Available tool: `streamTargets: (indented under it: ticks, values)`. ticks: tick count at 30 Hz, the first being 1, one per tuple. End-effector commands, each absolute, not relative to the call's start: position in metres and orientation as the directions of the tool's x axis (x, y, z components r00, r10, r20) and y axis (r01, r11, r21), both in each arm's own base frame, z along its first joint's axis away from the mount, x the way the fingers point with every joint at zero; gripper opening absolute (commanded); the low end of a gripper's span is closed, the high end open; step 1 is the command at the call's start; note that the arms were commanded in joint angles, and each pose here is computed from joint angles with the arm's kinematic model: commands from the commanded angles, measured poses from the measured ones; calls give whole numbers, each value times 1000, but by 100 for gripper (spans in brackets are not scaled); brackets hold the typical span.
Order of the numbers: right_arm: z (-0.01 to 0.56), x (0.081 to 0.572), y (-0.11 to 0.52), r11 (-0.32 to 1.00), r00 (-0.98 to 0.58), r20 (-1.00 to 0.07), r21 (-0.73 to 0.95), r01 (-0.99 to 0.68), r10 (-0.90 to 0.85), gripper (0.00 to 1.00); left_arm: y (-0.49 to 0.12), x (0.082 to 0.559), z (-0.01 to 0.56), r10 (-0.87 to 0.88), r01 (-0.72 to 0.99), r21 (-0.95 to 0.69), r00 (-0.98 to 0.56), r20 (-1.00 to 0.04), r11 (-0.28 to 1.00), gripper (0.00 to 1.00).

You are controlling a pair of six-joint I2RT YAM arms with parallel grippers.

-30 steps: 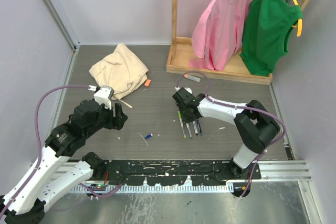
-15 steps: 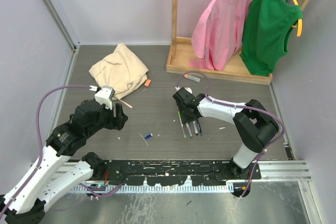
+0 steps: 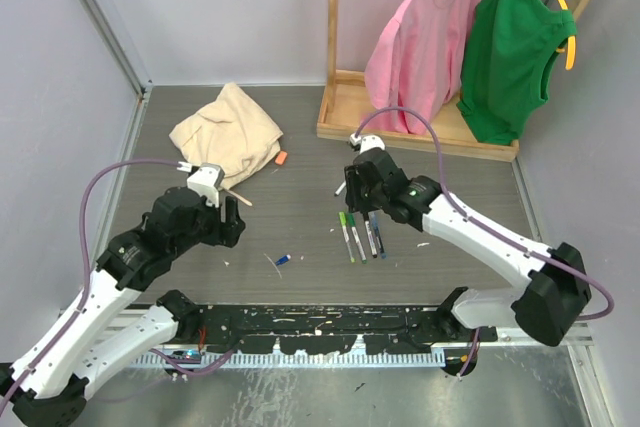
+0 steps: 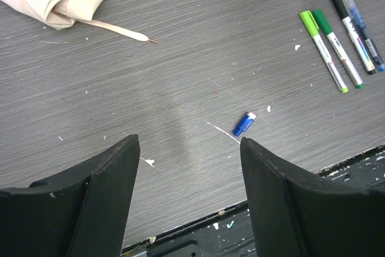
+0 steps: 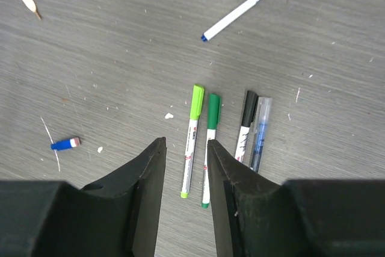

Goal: Insert the pens into the pen caps
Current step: Place the pen at the center of the board, then pick up the pen from the center of the board.

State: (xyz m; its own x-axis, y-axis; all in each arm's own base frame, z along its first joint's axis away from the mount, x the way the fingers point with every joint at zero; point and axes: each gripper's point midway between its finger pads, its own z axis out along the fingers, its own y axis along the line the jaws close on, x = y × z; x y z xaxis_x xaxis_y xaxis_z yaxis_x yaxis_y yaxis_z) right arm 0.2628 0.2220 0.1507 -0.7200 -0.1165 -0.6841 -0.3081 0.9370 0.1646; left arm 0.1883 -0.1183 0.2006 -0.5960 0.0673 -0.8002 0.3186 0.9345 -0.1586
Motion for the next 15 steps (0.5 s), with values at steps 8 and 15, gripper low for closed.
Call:
streamTargets:
  ticks: [8, 15]
  values:
    - [190, 290, 198, 971, -582, -812, 170, -170, 40, 44, -107, 198, 216, 100, 312, -82, -526, -845, 947, 70]
    - [179, 310, 195, 973, -618, -777, 217, -83, 120, 46, -101, 188, 226, 97, 314, -85, -522, -847, 946, 70]
